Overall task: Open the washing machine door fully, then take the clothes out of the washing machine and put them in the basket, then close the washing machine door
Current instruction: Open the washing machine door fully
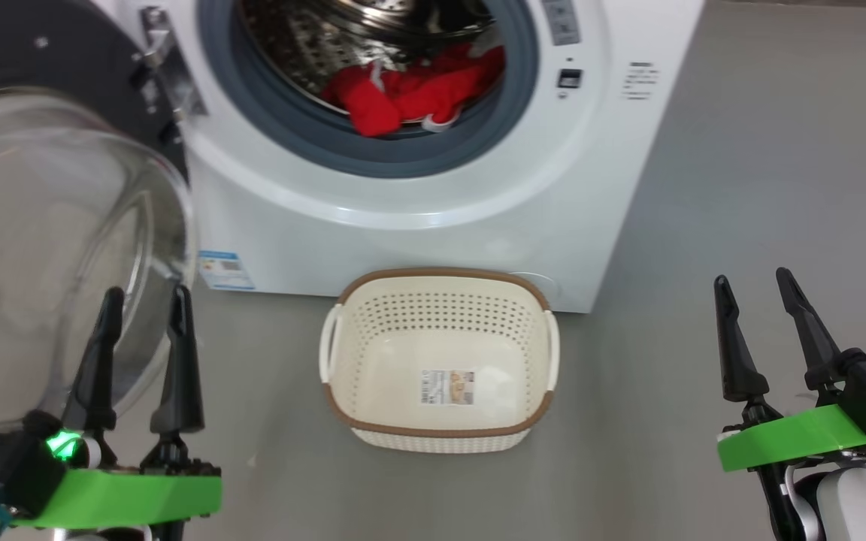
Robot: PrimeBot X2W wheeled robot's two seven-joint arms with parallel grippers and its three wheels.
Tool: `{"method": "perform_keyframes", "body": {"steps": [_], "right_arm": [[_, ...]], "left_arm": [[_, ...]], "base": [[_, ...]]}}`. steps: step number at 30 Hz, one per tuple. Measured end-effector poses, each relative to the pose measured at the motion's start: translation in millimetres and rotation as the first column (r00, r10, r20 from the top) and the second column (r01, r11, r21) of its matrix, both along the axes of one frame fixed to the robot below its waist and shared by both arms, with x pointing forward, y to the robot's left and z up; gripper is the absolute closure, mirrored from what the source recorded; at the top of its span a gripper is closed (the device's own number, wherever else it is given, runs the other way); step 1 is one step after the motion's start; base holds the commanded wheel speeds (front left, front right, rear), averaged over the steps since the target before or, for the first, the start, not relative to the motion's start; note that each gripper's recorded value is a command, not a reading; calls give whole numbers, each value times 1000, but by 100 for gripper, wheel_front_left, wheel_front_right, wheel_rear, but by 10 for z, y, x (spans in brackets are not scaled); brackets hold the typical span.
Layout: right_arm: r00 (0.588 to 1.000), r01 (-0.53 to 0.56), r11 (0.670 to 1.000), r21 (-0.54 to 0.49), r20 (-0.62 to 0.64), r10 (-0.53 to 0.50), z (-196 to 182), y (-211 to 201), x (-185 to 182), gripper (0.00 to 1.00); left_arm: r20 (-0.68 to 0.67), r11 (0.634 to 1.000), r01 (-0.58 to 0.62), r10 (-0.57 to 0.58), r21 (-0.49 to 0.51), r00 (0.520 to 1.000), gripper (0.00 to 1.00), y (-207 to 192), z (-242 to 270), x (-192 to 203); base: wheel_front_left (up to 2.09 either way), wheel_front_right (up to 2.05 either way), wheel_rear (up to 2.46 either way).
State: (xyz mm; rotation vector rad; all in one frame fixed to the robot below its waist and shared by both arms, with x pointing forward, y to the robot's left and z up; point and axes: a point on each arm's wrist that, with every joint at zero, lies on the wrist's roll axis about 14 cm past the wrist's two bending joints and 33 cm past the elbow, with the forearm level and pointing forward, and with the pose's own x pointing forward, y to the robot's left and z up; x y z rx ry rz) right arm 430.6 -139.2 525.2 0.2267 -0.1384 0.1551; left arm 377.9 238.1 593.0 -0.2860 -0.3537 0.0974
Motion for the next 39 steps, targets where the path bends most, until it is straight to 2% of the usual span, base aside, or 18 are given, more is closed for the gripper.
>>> {"method": "perform_keyframes", "body": {"steps": [6,16,29,39], "right_arm": [[997,72,997,-36,9,-71,26,-272,-128,0],[988,154,984,-87,1,-154,-7,-572,-383,0],[980,194,976,-100,-27,-198,-101,-703,-702,0],[976,219,971,-91,8,-219,17,-772,-779,0]], "left_arm": [[-65,995,86,-83,46,994,0,-261,-216,104],[-151,985,166,-156,54,976,0,-470,-503,114],[-203,984,163,-146,70,968,0,-474,-673,12],[-217,984,153,-131,88,967,0,-439,-713,-94]], "base": [[0,0,0],[0,0,0],[0,0,0],[0,0,0]]}}
